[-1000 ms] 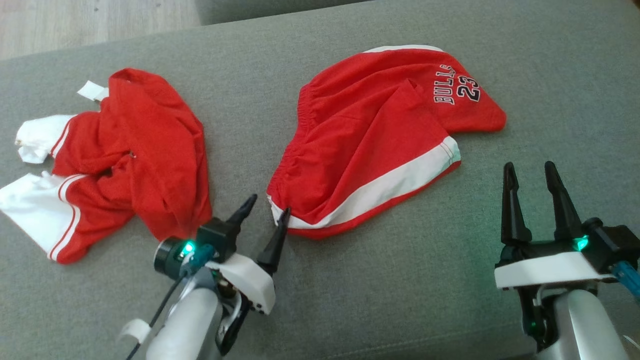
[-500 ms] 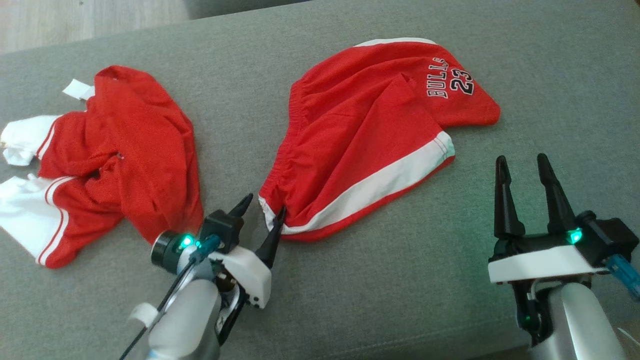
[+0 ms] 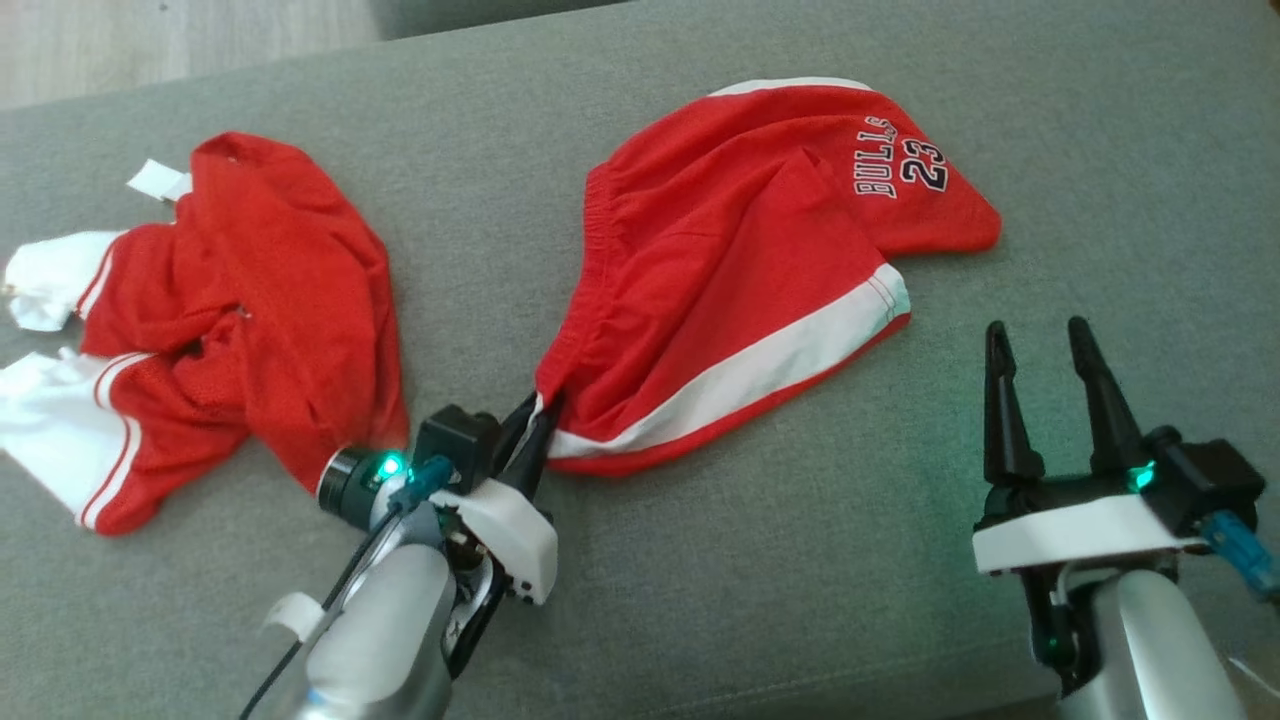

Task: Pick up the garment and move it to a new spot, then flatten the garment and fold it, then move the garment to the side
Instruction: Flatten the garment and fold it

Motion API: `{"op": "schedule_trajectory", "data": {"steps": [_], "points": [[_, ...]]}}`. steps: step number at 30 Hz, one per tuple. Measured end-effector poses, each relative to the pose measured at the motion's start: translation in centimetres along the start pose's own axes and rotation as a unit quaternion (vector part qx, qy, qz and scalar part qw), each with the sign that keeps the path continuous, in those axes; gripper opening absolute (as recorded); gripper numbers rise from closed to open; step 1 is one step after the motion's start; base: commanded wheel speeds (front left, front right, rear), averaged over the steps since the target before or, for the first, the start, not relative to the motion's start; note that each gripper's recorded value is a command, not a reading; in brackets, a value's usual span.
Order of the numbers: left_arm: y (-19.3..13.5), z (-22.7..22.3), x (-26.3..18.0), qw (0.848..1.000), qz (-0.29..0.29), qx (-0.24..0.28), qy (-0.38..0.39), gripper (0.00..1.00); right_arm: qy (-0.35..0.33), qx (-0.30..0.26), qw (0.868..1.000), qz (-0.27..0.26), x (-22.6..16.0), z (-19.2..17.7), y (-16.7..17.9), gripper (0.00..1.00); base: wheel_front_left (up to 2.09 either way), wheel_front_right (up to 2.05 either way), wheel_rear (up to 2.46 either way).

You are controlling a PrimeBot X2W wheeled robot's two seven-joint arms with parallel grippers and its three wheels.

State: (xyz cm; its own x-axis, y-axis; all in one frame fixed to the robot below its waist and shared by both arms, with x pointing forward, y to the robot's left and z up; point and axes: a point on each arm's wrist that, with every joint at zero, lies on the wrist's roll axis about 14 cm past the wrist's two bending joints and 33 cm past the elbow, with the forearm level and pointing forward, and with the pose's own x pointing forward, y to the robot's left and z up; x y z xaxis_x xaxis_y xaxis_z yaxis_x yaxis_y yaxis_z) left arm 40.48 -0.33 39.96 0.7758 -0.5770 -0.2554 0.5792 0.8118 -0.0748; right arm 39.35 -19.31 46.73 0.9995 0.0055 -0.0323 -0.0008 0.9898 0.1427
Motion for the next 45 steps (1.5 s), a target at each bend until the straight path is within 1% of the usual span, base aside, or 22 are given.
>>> {"op": "schedule_trajectory", "data": {"steps": [3, 6, 7, 9, 11, 14, 21, 24, 30, 31, 32, 33, 34, 37, 40, 43, 45], "points": [[0.4, 1.7, -0.1, 1.000, 0.008, -0.002, -0.027, 0.00, 0.017, -0.006, 1.000, 0.006, -0.1, -1.0, 0.4, 1.00, 0.00, 0.00, 0.00], [0.7, 3.3, -0.5, 0.998, 0.016, -0.006, -0.053, 0.00, 0.059, -0.018, 0.998, 0.015, 0.0, -2.9, 0.8, 1.00, 0.00, 0.00, 0.00], [0.7, 3.3, -0.5, 0.998, 0.016, -0.006, -0.053, 0.00, 0.059, -0.018, 0.998, 0.015, 0.0, -2.9, 0.8, 1.00, 0.00, 0.00, 0.00], [0.9, 4.1, -0.8, 0.997, 0.022, -0.010, -0.069, 0.00, 0.083, -0.031, 0.996, 0.022, 0.6, -3.8, 1.1, 1.00, 0.00, 0.00, 0.00], [1.0, 4.7, -1.6, 0.996, 0.032, -0.014, -0.081, 0.00, 0.100, -0.051, 0.993, 0.034, 2.0, -4.2, 1.6, 1.00, 0.00, 0.00, 0.00], [1.2, 4.9, -2.1, 0.995, 0.041, -0.015, -0.087, 0.00, 0.128, -0.060, 0.989, 0.047, 3.3, -5.1, 2.4, 1.00, 0.00, 0.00, 0.00], [1.1, 5.0, -2.2, 0.994, 0.045, -0.026, -0.092, 0.00, 0.202, -0.077, 0.973, 0.075, 4.5, -8.2, 3.6, 1.00, 0.00, 0.00, 0.00], [1.3, 4.7, -2.2, 0.994, 0.049, -0.031, -0.089, 0.00, 0.216, -0.085, 0.969, 0.083, 4.9, -8.8, 3.7, 1.00, 0.00, 0.00, 0.00], [1.4, 4.4, -2.1, 0.995, 0.050, -0.033, -0.085, 0.00, 0.219, -0.093, 0.967, 0.097, 5.7, -9.2, 4.0, 1.00, 0.00, 0.00, 0.00], [1.4, 4.4, -2.1, 0.995, 0.051, -0.032, -0.085, 0.00, 0.218, -0.095, 0.966, 0.100, 5.7, -9.2, 4.1, 0.96, 0.00, 0.00, 0.00], [1.4, 4.4, -2.1, 0.995, 0.052, -0.032, -0.085, 0.00, 0.218, -0.094, 0.966, 0.102, 5.7, -9.2, 4.2, 0.79, 0.00, 0.00, 0.00], [1.4, 4.4, -2.1, 0.995, 0.052, -0.032, -0.085, 0.00, 0.218, -0.094, 0.966, 0.104, 5.7, -9.2, 4.3, 0.14, 0.00, 0.00, 0.00], [1.4, 4.4, -2.1, 0.995, 0.053, -0.032, -0.084, 0.00, 0.218, -0.095, 0.965, 0.106, 5.7, -9.2, 4.4, 0.00, 0.00, 0.00, 0.00], [1.4, 4.5, -2.1, 0.994, 0.053, -0.031, -0.085, 0.00, 0.217, -0.093, 0.965, 0.112, 5.5, -9.2, 4.8, 0.00, 0.00, 0.00, 0.00], [1.4, 4.7, -2.0, 0.994, 0.053, -0.030, -0.088, 0.00, 0.201, -0.086, 0.969, 0.114, 5.4, -8.6, 4.9, 0.00, 0.00, 0.00, 0.00], [1.8, 5.3, -2.1, 0.993, 0.059, -0.025, -0.095, 0.00, 0.169, -0.082, 0.975, 0.116, 5.6, -7.0, 4.9, 0.00, 0.00, 0.00, 0.00], [1.9, 5.8, -2.1, 0.993, 0.060, -0.016, -0.100, 0.00, 0.136, -0.080, 0.981, 0.117, 6.0, -5.1, 4.7, 0.00, 0.00, 0.00, 0.00]]}}
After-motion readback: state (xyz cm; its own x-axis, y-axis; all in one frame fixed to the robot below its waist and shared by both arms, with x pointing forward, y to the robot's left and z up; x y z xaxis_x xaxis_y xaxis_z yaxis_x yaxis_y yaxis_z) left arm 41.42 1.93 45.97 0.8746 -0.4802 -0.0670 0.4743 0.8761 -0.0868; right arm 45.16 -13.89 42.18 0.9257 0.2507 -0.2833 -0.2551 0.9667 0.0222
